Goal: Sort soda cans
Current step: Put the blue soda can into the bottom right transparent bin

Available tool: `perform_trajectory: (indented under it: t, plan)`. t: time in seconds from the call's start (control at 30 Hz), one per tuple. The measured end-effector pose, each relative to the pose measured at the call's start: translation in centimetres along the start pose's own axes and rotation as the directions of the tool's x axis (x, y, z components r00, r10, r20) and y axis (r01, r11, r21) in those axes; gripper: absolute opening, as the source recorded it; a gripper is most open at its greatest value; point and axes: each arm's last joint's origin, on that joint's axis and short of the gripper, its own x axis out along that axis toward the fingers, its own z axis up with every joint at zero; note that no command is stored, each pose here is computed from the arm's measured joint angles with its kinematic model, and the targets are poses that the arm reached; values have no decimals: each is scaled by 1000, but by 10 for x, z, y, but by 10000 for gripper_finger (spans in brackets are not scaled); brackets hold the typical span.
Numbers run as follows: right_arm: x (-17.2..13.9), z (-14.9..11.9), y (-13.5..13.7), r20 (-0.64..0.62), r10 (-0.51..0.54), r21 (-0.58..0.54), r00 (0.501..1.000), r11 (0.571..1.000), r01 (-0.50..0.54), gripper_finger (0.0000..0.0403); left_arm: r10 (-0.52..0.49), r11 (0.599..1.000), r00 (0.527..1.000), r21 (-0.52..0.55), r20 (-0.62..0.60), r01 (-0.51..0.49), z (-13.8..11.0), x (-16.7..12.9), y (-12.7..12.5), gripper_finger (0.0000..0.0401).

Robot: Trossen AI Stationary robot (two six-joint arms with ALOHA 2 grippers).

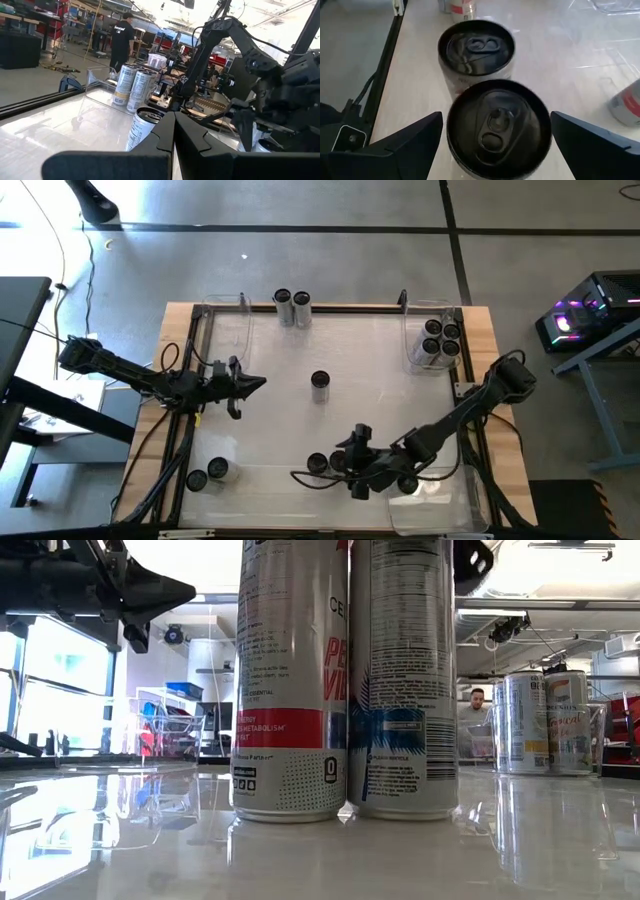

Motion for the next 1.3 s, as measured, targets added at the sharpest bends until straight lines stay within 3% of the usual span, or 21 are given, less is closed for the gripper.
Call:
perform_trajectory:
  t: [0.33,0.7,0.9,1.07,1.3]
  plan:
    - [-7,6,-1,-47,-13,7,999,1000,13,358,0,1000,1000,-27,0,0,0,0,0,0]
    - [-7,5,-2,-59,-21,5,998,1000,21,240,0,1000,1000,-30,-1,0,0,0,0,0]
    - [-12,5,-4,-73,-25,-11,997,1000,24,232,-1,1000,1000,-31,0,1,0,0,0,0]
    - [-42,8,-7,-75,-39,7,996,999,39,232,0,1000,1000,-30,0,0,0,0,0,0]
    - [-125,9,-24,-12,-146,82,989,986,147,232,0,1000,1000,-29,0,0,0,0,0,0]
